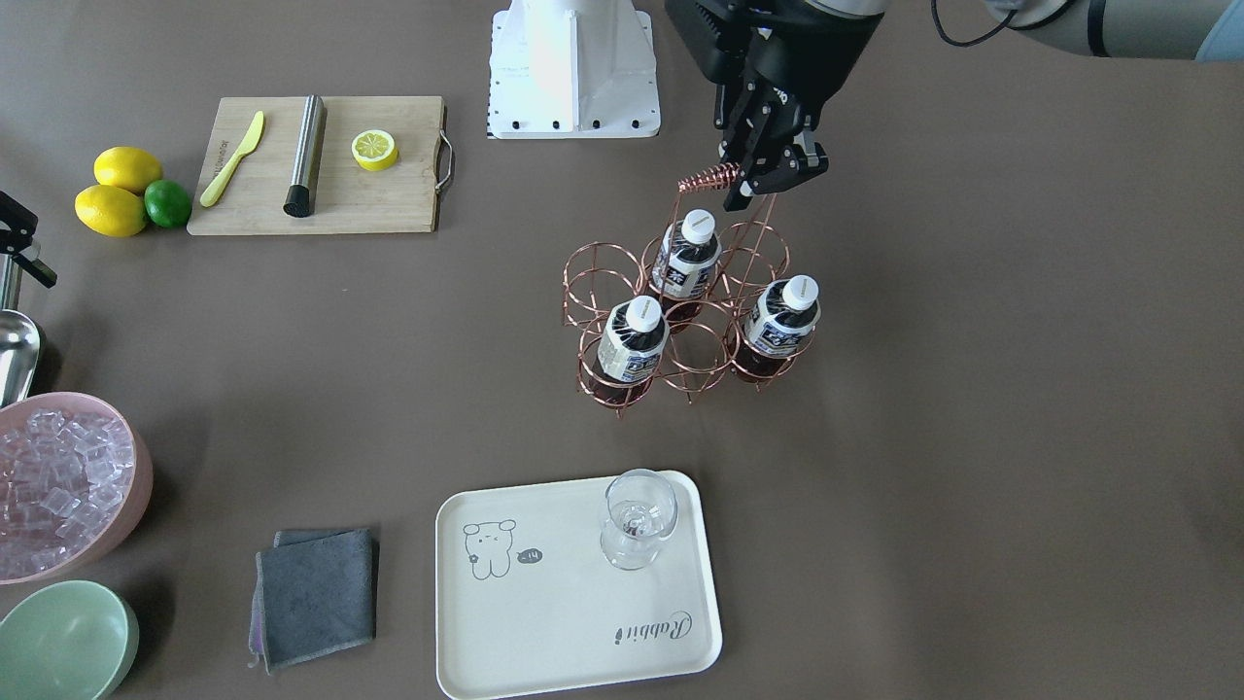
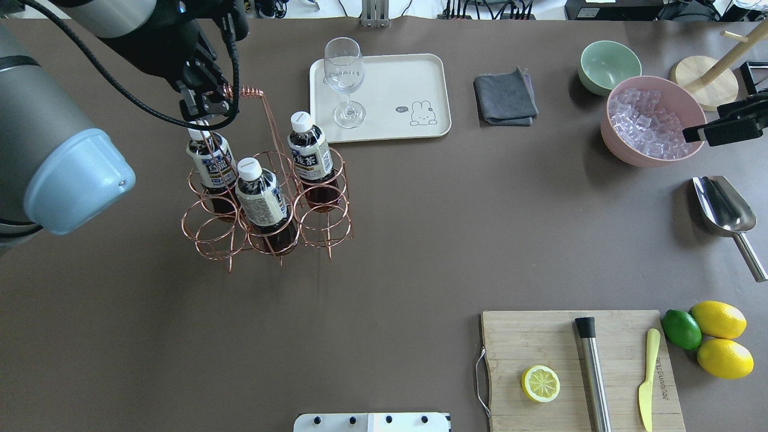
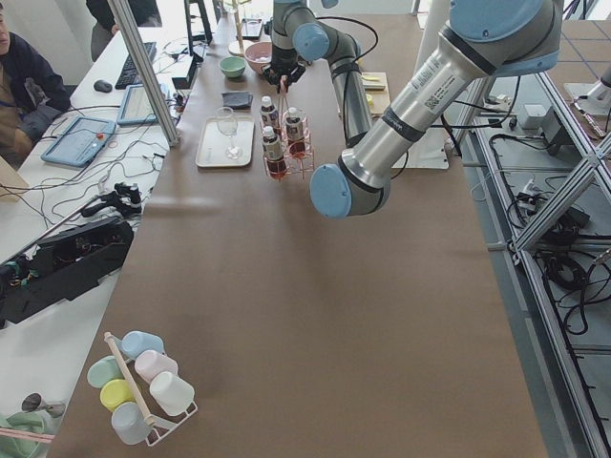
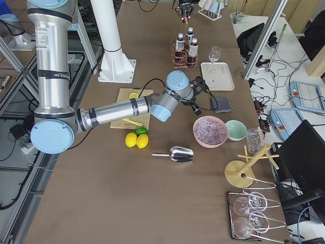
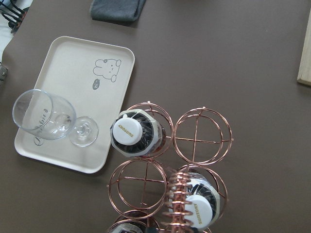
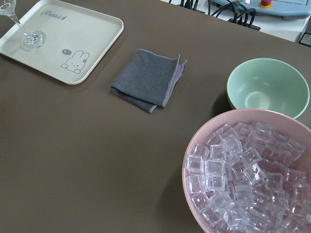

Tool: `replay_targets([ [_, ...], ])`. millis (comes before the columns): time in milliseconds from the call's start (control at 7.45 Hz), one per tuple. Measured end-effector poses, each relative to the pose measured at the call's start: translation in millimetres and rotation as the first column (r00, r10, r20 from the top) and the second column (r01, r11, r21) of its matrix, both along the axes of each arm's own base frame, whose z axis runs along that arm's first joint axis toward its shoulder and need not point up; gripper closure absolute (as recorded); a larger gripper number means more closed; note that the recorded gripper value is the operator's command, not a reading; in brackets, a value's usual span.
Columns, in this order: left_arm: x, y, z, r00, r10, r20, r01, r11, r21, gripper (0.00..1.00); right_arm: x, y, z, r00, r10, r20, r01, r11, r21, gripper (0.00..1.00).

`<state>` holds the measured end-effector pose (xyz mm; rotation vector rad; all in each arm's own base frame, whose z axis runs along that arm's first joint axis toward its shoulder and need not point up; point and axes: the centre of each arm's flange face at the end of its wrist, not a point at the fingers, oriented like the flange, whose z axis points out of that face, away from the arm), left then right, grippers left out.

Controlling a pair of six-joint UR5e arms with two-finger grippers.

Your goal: Take tea from basket to plate

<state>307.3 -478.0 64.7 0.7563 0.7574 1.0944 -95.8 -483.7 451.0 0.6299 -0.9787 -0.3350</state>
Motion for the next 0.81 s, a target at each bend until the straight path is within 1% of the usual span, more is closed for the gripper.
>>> replay_targets([
  [268,36.6,20.0,-27.5,0.999,-0.027,-0.037,0.026,0.998,-0.051,1.0,-0.8,-2.5,16.2,1.0,0.003,0.006,-0.004,1.0,0.023,0.0],
  [403,51.3,21.4,-40.9,0.998,-0.032,-0.057,0.029,0.997,-0.066,1.0,-1.2,-2.7,19.6,1.0,0.003,0.01,-0.003,0.999,0.033,0.0],
  [537,63.1,18.6,-54.4,0.997,-0.033,-0.072,0.029,0.997,-0.069,1.0,-3.3,-3.6,15.9,1.0,0.002,0.017,-0.003,0.999,0.053,0.0],
  [671,73.6,17.8,-66.1,0.996,-0.031,-0.084,0.026,0.998,-0.055,1.0,-9.6,-4.8,7.3,0.999,0.006,0.032,-0.008,0.997,0.075,0.0],
  [805,85.4,23.8,-73.1,0.996,-0.023,-0.088,0.021,1.0,-0.02,1.0,-23.9,-5.5,-7.4,0.998,0.02,0.066,-0.027,0.995,0.096,0.0],
])
